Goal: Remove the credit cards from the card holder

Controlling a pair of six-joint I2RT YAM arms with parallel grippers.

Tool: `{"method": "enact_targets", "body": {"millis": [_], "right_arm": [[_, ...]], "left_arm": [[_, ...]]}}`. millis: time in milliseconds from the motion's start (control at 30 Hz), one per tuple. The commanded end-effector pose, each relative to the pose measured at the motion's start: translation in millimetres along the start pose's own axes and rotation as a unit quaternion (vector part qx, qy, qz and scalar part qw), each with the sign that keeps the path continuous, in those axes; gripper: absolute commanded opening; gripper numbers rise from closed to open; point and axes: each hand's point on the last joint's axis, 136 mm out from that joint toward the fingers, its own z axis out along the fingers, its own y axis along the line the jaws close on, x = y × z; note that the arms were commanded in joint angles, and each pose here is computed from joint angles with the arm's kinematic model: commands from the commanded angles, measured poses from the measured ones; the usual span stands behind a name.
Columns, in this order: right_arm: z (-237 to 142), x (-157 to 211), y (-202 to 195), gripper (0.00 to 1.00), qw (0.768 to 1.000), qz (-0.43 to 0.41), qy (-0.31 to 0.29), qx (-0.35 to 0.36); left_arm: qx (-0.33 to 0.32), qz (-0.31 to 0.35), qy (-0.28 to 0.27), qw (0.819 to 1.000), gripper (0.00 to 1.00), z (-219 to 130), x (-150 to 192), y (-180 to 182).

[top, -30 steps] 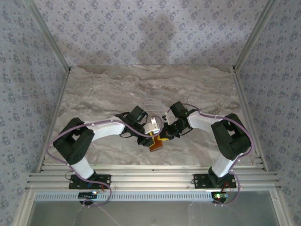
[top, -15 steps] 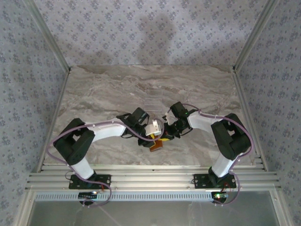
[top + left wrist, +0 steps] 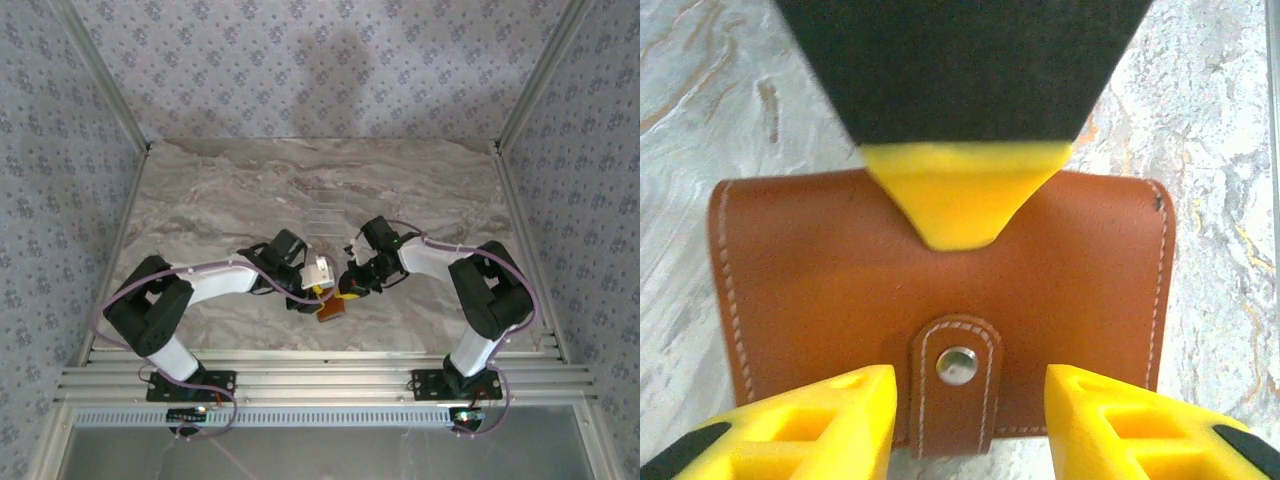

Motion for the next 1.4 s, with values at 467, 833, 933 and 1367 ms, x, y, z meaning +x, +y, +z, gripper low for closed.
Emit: {"method": "enact_targets", "body": {"millis": [467,833,933,1367], "right_arm": [[3,7,1,0.05,1.000,0.001,0.011,-0.004],[4,8,1,0.05,1.000,0.000,0.013,-0.004],[4,9,1,0.05,1.000,0.002,0.013,-0.002],[2,6,-2,0.04,1.000,0.008,0.005,0.000]], "left_arm": [[0.027,0.014,0.002,1.000,0.49,-2,-13,-6],[0.037,0.005,0.029,0.999,0.49,10,-12,-5],[0.035,0.001,0.037,0.999,0.47,12,-7,-5],[0.012,0.001,0.082,0.997,0.49,12,15,-3]]}}
